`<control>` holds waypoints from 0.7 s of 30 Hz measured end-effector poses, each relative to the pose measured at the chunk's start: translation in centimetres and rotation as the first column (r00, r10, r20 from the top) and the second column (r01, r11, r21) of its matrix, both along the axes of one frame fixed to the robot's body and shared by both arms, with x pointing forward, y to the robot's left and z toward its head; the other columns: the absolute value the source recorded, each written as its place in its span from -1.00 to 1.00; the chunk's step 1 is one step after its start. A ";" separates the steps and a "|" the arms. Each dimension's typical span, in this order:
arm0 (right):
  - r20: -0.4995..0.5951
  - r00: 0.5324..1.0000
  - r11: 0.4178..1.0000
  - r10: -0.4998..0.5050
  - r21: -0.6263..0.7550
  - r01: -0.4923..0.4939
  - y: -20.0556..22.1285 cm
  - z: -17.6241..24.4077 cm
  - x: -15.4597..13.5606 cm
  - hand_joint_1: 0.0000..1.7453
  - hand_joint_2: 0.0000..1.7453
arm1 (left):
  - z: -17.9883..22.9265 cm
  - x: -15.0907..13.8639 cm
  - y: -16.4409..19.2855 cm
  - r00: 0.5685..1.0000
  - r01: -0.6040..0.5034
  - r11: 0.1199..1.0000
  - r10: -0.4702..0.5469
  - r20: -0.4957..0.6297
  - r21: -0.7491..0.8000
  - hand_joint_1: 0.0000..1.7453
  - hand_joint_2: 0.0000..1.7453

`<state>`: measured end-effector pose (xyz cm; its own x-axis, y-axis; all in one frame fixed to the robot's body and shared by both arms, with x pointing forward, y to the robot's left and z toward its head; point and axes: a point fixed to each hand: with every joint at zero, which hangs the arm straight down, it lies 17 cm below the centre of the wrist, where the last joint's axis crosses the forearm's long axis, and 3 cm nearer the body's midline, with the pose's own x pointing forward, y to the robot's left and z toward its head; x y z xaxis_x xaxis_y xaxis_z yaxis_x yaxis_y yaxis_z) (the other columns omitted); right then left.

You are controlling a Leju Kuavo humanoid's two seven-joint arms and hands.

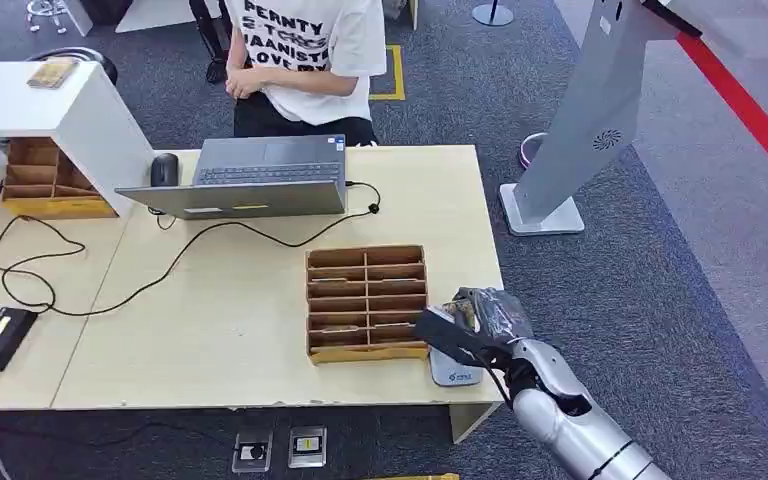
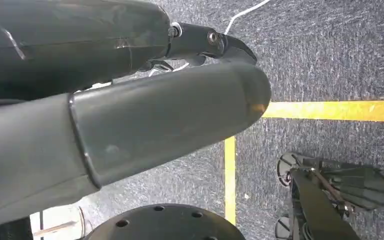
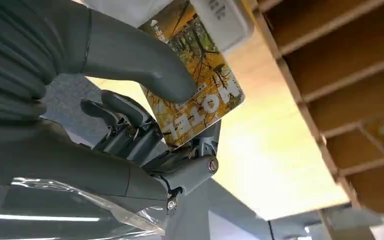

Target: Pass the card to the sensor for recognition and then transmit it.

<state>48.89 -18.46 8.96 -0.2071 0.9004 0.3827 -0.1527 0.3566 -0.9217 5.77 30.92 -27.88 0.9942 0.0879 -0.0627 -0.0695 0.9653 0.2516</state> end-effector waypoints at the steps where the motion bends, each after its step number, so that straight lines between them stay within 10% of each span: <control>1: 0.001 1.000 1.000 0.000 0.000 0.000 0.0 0.0 0.0 1.00 1.00 | 0.0 0.0 0.0 1.000 0.000 1.000 0.000 0.000 0.000 -1.00 -1.00; 21: -0.136 0.991 0.997 -0.005 -0.081 -0.007 -0.5 -3.4 -0.5 1.00 1.00 | 0.0 0.0 -0.1 1.000 0.009 1.000 -0.009 0.000 -0.004 -1.00 -1.00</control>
